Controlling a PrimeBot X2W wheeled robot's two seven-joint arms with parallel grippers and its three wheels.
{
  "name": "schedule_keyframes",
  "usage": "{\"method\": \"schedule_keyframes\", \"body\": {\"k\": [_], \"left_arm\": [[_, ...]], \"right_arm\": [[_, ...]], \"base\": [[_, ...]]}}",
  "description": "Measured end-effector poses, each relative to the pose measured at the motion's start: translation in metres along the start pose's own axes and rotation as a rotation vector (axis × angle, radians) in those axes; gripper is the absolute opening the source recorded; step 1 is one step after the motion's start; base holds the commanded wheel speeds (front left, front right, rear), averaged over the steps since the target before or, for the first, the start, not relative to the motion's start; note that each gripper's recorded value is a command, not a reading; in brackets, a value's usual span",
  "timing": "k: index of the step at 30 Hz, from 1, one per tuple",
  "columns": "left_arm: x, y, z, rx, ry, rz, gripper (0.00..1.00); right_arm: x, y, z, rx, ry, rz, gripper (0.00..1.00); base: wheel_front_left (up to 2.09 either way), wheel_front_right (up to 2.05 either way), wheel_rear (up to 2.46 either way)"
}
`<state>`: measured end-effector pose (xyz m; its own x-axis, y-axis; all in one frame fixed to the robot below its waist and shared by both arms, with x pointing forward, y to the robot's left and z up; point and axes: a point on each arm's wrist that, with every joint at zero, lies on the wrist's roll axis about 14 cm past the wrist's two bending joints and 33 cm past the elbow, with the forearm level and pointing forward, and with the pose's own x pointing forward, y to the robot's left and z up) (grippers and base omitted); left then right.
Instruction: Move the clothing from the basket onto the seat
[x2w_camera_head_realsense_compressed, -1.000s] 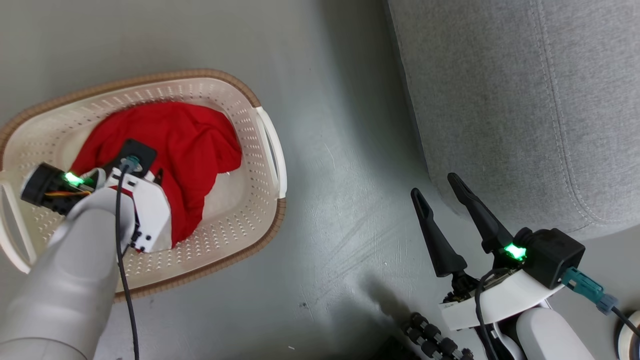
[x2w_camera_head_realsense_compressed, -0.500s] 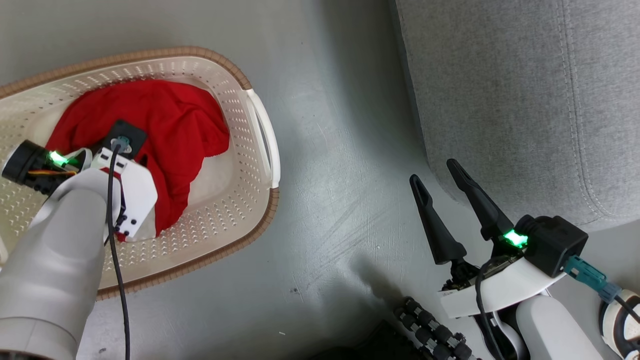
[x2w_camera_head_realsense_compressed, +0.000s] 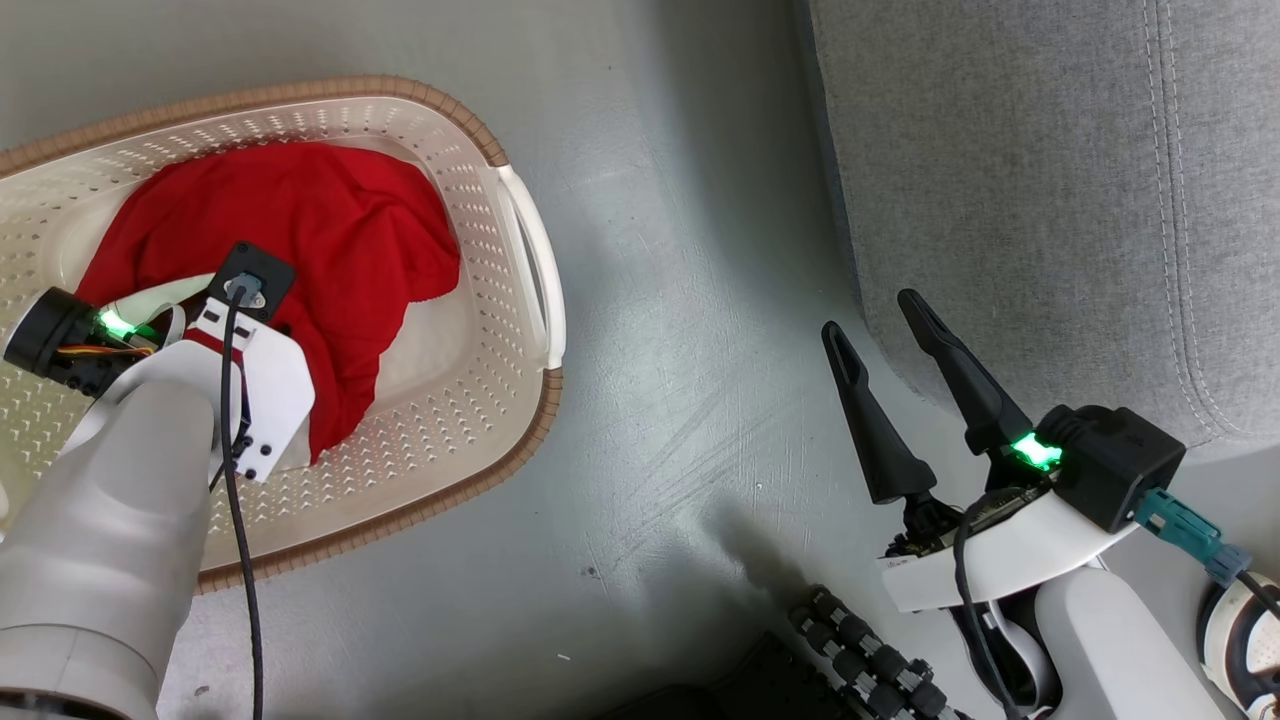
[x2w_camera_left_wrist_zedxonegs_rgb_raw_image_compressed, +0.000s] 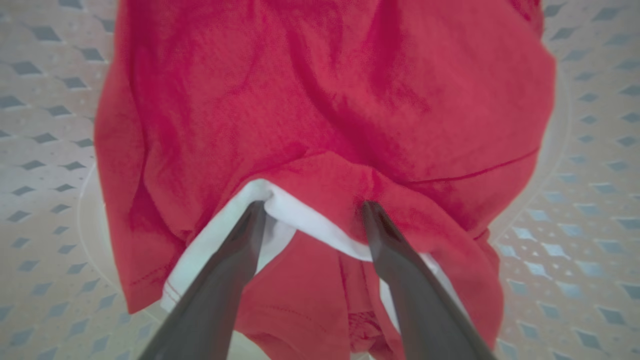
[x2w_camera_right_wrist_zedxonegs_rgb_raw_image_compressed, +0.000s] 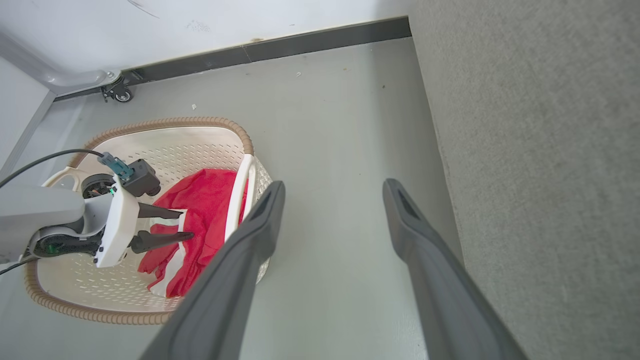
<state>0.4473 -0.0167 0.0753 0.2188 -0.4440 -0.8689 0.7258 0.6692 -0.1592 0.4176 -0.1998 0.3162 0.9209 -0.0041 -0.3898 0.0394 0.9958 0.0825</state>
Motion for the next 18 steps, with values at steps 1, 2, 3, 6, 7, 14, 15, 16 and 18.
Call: {"method": "schedule_keyframes", "body": {"k": [1,2,3,6,7,14,15,16,18], "left_arm": [[-0.0001,0.0003,-0.0015,0.002,0.006,0.000,1.00],[-0.0002,0.0007,-0.0027,0.007,0.011,0.001,1.00],[-0.0001,0.0011,-0.0030,0.008,0.013,0.002,1.00],[0.0006,0.0034,-0.0023,0.007,0.018,0.005,1.00],[0.0009,0.0039,-0.0016,0.006,0.017,0.006,1.00],[0.0036,0.0028,-0.0023,0.001,0.025,0.001,1.00],[0.0040,0.0033,-0.0016,0.002,0.024,0.002,1.00],[0.0044,0.0035,-0.0012,0.001,0.023,0.002,1.00],[0.0050,0.0024,-0.0020,-0.004,0.025,-0.001,1.00]], "right_arm": [[0.0001,-0.0001,-0.0001,-0.002,0.000,0.000,1.00],[0.0002,-0.0001,-0.0003,-0.002,0.001,0.000,1.00],[0.0004,0.0002,-0.0006,-0.003,0.001,0.001,1.00],[0.0011,0.0009,-0.0017,-0.004,0.004,0.004,1.00],[0.0013,0.0011,-0.0020,-0.004,0.004,0.005,1.00],[0.0030,0.0029,-0.0056,-0.009,0.012,0.011,1.00],[0.0033,0.0031,-0.0059,-0.009,0.013,0.012,1.00],[0.0036,0.0033,-0.0063,-0.008,0.013,0.013,1.00],[0.0040,0.0031,-0.0070,-0.010,0.015,0.012,1.00]], "base": [[0.00,0.00,0.00],[0.00,0.00,0.00],[0.00,0.00,0.00],[0.00,0.00,0.00],[0.00,0.00,0.00],[0.00,0.00,0.00],[0.00,0.00,0.00],[0.00,0.00,0.00],[0.00,0.00,0.00]]}}
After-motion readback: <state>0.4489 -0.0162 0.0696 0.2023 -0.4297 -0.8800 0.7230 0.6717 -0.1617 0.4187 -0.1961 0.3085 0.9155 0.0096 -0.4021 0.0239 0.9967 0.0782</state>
